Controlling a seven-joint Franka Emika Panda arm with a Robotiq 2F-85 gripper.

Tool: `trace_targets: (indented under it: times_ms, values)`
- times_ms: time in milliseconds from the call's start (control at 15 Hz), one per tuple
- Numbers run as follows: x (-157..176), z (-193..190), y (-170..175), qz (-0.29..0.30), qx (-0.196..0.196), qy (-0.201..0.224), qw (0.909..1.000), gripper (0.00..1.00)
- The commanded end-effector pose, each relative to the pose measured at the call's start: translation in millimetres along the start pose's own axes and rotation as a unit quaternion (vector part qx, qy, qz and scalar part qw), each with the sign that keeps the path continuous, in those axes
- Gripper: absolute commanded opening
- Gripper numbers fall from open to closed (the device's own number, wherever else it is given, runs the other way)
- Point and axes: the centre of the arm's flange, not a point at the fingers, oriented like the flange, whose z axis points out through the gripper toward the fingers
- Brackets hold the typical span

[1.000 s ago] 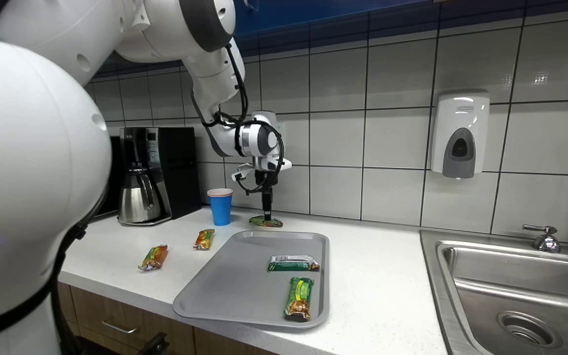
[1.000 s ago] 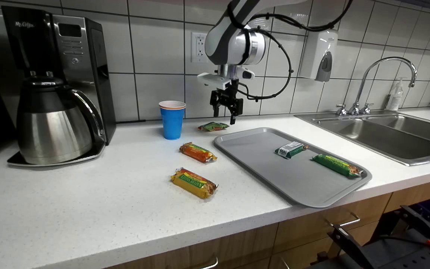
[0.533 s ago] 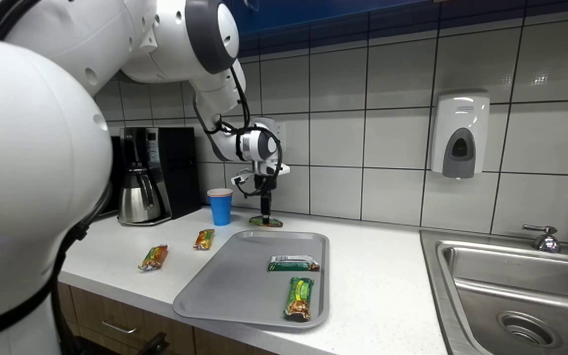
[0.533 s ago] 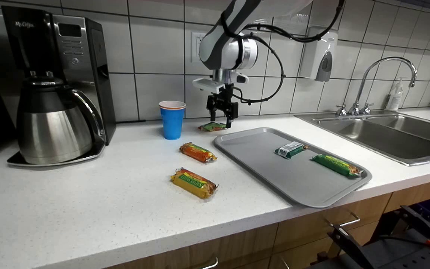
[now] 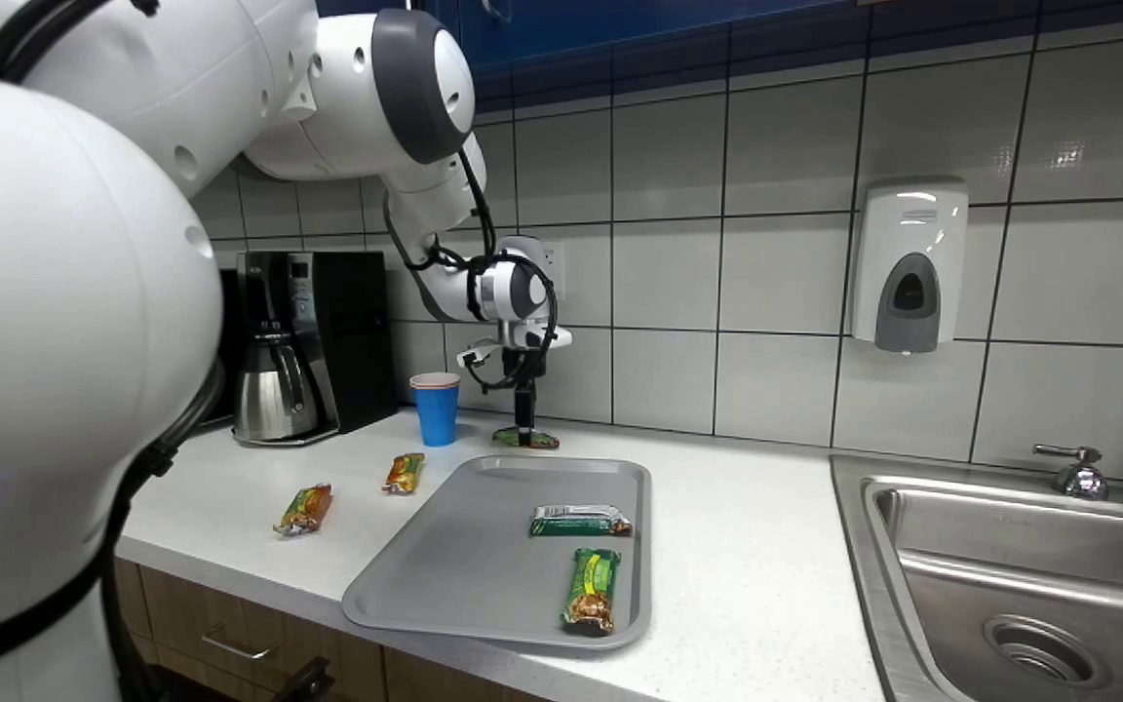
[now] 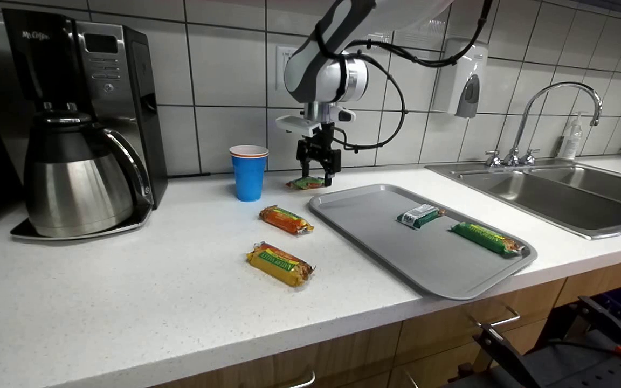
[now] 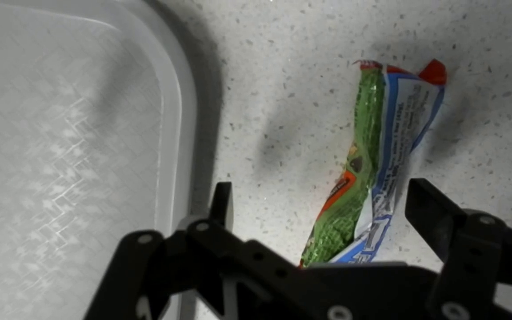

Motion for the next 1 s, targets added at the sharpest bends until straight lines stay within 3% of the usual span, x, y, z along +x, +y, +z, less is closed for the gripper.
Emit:
trace_targets:
  times_ms: [0,933]
  values:
    - [0.0,-0.2,-0.1,0.000,0.000,0.000,1.0000,1.00]
    - [-2.2,0.3,-6.1,-0.004,0.007,-0.005,1.0000,1.00]
